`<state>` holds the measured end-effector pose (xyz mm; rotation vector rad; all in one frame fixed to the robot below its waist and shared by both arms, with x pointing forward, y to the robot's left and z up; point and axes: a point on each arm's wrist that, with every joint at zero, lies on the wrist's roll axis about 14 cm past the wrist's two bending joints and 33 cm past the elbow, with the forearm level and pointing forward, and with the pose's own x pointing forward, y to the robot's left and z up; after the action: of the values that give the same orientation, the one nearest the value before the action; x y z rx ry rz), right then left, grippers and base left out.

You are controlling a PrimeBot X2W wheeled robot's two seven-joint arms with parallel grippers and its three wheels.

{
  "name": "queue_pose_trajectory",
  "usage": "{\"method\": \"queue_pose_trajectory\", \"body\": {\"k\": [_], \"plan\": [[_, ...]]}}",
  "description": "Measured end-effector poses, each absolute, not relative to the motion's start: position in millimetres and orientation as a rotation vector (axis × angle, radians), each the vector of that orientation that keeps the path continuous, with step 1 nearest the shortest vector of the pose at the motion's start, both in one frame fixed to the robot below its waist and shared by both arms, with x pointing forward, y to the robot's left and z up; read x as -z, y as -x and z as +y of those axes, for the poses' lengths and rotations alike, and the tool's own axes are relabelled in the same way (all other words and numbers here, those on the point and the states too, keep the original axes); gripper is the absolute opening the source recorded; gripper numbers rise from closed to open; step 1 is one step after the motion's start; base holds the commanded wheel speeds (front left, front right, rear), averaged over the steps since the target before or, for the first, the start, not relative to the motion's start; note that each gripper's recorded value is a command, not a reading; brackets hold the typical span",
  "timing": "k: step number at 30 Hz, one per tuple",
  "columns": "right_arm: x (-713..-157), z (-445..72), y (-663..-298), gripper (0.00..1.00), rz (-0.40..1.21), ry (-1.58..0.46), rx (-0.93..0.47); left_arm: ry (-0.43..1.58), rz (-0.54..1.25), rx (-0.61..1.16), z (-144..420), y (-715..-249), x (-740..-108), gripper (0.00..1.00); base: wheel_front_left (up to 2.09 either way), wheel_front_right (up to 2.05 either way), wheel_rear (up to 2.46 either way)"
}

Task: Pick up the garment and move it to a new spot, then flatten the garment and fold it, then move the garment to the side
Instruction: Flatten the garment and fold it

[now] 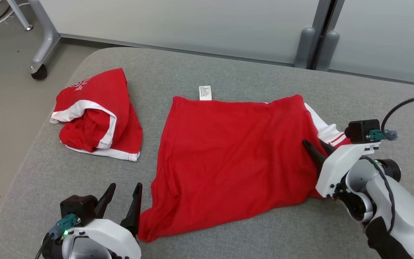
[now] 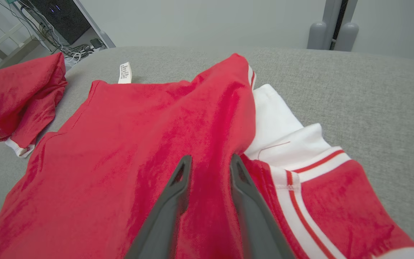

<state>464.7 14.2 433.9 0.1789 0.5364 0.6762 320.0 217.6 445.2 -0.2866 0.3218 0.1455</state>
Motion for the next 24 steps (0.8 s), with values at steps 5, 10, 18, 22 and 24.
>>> {"method": "queue_pose_trajectory", "body": {"k": [5, 10, 18, 22, 24], "plan": [[-454, 29, -455, 0.0, 0.429, -0.159, -0.75, 0.283, 0.315, -0.141, 218, -320, -447, 1.0, 0.0, 0.0, 0.0], [-469, 48, -417, 0.0, 0.338, -0.145, -0.881, 0.278, 0.299, -0.119, 214, -322, -453, 1.0, 0.0, 0.0, 0.0], [-439, 44, -341, 0.0, 0.418, -0.06, -1.049, 0.284, 0.302, -0.088, 205, -319, -453, 1.0, 0.0, 0.0, 0.0], [-415, 33, -315, 1.0, 0.511, 0.007, -1.087, 0.282, 0.305, -0.083, 204, -318, -453, 1.0, 0.0, 0.0, 0.0], [-418, 27, -318, 1.0, 0.5, -0.011, -1.065, 0.281, 0.305, -0.079, 203, -317, -453, 1.0, 0.0, 0.0, 0.0]]}}
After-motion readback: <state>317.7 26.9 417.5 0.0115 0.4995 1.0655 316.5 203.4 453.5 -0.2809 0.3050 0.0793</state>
